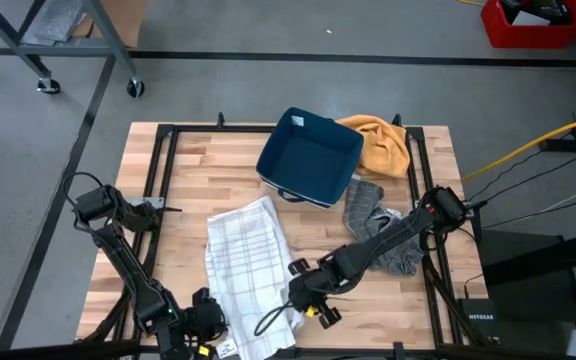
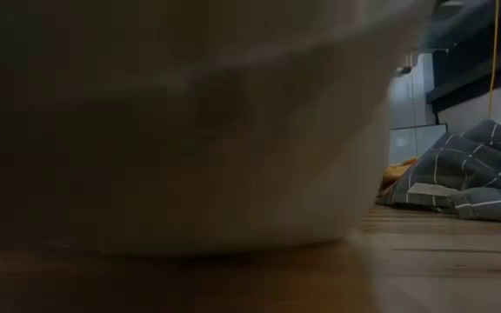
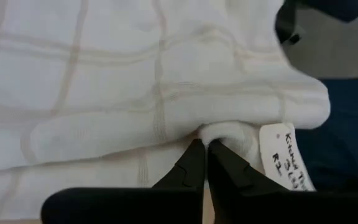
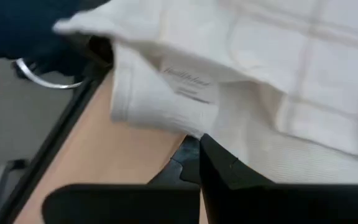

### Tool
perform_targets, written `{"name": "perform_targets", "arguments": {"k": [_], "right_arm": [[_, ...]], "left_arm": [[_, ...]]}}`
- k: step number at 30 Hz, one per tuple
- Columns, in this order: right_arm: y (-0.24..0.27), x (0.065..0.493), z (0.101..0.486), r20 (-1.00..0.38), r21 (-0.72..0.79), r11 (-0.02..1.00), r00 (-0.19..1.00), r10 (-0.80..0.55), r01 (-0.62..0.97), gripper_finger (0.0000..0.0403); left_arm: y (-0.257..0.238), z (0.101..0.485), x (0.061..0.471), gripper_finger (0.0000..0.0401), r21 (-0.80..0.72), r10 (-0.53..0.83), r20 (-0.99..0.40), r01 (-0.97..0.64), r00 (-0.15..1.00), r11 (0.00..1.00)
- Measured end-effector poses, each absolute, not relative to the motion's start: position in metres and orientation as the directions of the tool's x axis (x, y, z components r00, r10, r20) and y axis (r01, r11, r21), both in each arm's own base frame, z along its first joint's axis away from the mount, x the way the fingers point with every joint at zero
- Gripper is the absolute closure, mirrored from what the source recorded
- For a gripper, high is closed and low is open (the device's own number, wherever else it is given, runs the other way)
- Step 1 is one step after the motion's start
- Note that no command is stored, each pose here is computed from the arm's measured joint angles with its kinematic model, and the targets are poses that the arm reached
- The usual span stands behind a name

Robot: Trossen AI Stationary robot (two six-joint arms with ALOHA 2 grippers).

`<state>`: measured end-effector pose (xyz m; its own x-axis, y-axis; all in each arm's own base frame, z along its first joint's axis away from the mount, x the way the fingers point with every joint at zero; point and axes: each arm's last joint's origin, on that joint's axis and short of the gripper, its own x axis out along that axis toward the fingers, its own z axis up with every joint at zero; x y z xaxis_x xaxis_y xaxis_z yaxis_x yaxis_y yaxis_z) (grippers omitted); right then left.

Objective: Fold towel
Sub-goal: Fold the white patterned towel

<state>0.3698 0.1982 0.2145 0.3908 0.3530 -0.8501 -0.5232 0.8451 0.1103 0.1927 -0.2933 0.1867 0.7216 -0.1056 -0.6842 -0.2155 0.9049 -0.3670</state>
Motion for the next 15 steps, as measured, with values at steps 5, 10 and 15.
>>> {"name": "perform_targets", "arguments": {"k": [5, 10, 15], "right_arm": [[0.185, 0.383, 0.235, -0.827, 0.069, 0.862, 0.454, 0.330, -0.502, 0.0403], [0.167, 0.395, 0.257, -0.818, 0.014, 0.887, 0.505, 0.276, -0.462, 0.0403], [0.141, 0.406, 0.261, -0.816, -0.051, 0.929, 0.552, 0.173, -0.366, 0.0403]], "left_arm": [[-0.291, 0.187, 0.192, 0.0401, -0.377, -0.071, -0.694, -0.278, 0.717, 0.884], [-0.284, 0.185, 0.188, 0.0401, -0.400, 0.055, -0.663, -0.415, 0.747, 0.817], [-0.278, 0.185, 0.182, 0.0401, -0.432, 0.147, -0.630, -0.501, 0.763, 0.749]]}}
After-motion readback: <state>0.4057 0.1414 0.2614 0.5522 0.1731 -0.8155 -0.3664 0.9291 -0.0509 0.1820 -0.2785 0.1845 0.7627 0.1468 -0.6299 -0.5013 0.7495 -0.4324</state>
